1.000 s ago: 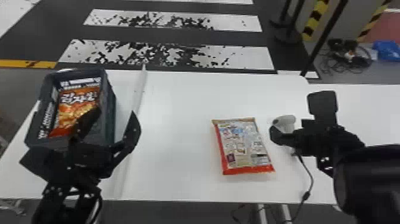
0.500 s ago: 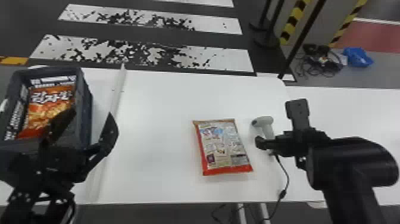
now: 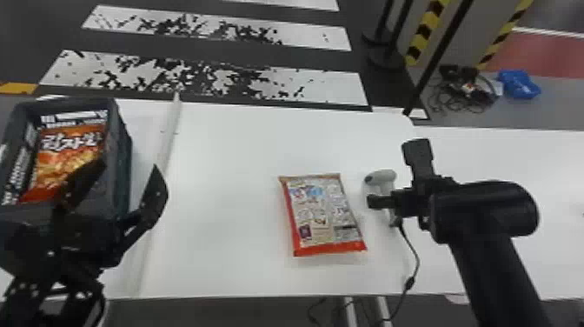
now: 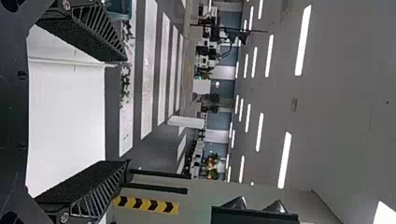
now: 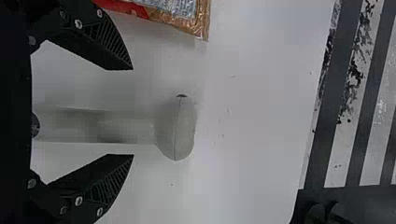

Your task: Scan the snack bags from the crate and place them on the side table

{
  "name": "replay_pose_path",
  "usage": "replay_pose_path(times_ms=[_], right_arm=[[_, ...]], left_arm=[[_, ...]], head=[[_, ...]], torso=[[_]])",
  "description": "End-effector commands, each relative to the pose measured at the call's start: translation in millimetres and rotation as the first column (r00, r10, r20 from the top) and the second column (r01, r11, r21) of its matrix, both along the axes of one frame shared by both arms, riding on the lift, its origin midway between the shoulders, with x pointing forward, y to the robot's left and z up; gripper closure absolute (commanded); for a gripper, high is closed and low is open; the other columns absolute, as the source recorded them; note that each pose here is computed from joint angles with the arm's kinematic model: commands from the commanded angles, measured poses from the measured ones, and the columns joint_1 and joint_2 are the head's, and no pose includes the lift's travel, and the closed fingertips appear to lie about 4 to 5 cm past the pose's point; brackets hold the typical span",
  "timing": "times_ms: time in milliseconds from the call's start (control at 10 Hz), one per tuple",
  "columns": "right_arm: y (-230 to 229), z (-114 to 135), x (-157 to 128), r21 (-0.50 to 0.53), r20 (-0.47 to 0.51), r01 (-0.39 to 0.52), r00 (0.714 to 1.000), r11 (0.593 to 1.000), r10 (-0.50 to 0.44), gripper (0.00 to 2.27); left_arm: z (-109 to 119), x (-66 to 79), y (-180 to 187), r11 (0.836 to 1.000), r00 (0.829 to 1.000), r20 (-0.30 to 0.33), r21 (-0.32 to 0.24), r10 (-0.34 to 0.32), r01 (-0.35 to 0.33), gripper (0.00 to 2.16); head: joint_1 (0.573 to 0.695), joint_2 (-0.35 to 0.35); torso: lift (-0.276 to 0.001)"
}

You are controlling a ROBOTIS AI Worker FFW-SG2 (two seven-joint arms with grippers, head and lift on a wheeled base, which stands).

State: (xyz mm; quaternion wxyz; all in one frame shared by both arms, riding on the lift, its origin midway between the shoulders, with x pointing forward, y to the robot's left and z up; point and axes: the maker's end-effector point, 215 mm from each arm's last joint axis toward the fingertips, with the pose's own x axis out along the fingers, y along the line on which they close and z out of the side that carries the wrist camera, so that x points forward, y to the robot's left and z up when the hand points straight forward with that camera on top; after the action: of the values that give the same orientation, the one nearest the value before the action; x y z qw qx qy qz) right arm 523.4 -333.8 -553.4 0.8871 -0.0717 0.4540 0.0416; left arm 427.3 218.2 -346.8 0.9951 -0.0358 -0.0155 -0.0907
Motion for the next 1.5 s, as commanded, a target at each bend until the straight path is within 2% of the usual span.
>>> replay_pose_path(times_ms=[0, 100, 200, 300, 600, 800, 1400], right_arm=[[-1, -11, -3, -0.012, -0.038, -0.023, 0.999, 1.000, 0.023, 0.87], [0, -16, -5, -0.020, -0.050, -0.027, 0.998, 0.999, 0.026, 2.00], [0, -15, -4, -0.023, -0.046, -0.028, 0.999, 0.999, 0.027, 2.26], [-1, -10, 3, -0.041, -0.010, -0.033, 0.999, 0.999, 0.033, 2.26], [2, -6, 5, -0.040, 0.002, -0.040, 0.999, 0.998, 0.040, 2.26], [5, 10, 0, -0.041, 0.031, -0.036, 0.999, 0.998, 0.038, 2.26], [32, 62, -103, -0.020, -0.076, 0.006, 0.997, 1.000, -0.007, 2.26]], left_arm=[[0, 1.4, 1, 1.000, 1.000, 0.001, -0.001, 0.003, -0.003, 0.08], [-4, 3.4, -1, 1.000, 1.000, -0.005, -0.003, 0.002, -0.002, 0.08], [-5, 4.9, -7, 1.000, 1.000, -0.005, -0.008, -0.008, 0.008, 0.08], [-5, 4.4, -10, 1.000, 1.000, -0.005, -0.006, -0.014, 0.014, 0.08], [-5, 3.3, -7, 1.000, 1.000, -0.005, -0.004, -0.009, 0.009, 0.08], [-4, 1.9, -8, 1.000, 1.000, -0.002, -0.005, -0.009, 0.009, 0.08], [-3, 3.5, -11, 1.000, 1.000, -0.001, -0.009, -0.014, 0.014, 0.08]], head=[[0.695, -0.135], [0.695, -0.134], [0.695, -0.134], [0.695, -0.138], [0.695, -0.144], [0.695, -0.141], [0.695, -0.132]], torso=[[-0.050], [-0.050], [-0.050], [-0.050], [-0.050], [-0.050], [-0.050]])
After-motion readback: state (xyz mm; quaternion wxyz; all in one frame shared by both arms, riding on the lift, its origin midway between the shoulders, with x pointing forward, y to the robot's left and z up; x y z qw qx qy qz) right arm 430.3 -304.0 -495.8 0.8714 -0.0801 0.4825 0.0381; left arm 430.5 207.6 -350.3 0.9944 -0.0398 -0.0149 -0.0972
